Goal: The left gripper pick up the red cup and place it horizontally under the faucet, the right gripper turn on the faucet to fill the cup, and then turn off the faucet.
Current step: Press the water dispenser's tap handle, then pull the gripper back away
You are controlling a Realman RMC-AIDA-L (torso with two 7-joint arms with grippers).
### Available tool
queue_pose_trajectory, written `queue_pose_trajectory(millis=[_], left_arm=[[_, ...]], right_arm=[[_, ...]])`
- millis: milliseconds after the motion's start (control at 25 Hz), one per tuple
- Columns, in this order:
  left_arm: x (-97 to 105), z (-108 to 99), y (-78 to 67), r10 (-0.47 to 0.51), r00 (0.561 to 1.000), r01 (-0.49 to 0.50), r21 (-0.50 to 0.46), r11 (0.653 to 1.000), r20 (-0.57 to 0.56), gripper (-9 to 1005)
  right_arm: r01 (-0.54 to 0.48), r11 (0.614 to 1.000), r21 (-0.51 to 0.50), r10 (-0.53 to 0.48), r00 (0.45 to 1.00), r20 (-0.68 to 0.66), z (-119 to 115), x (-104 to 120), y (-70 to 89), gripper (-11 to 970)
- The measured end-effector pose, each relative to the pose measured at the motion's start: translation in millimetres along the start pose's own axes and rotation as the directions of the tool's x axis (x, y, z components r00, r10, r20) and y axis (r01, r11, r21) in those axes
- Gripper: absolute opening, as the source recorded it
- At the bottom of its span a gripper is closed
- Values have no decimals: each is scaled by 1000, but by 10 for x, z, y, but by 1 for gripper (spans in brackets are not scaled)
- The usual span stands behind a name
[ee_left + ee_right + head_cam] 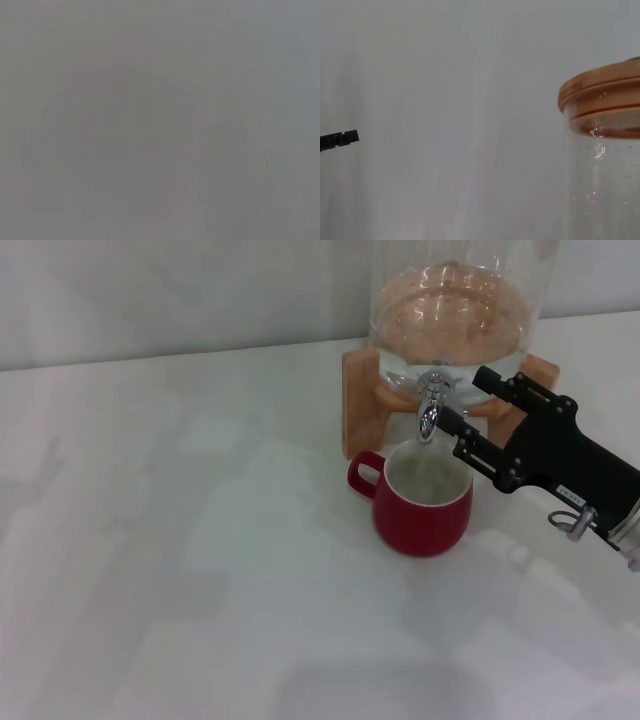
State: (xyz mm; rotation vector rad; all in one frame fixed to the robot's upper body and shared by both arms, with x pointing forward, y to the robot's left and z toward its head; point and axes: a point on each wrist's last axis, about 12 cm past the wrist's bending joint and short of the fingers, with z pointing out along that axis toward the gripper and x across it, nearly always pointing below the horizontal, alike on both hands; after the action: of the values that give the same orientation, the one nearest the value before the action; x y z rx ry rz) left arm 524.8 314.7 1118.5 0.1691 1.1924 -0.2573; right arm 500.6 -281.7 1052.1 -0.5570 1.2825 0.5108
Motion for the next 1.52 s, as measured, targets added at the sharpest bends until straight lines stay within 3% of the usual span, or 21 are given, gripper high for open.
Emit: queue_pose_trajectory(millis=[1520], left_arm=[[-22, 10, -8, 6, 1000, -6, 9, 1000, 10, 884]], right_arm=[[46, 991, 123, -43, 999, -25, -118, 9, -170, 617]])
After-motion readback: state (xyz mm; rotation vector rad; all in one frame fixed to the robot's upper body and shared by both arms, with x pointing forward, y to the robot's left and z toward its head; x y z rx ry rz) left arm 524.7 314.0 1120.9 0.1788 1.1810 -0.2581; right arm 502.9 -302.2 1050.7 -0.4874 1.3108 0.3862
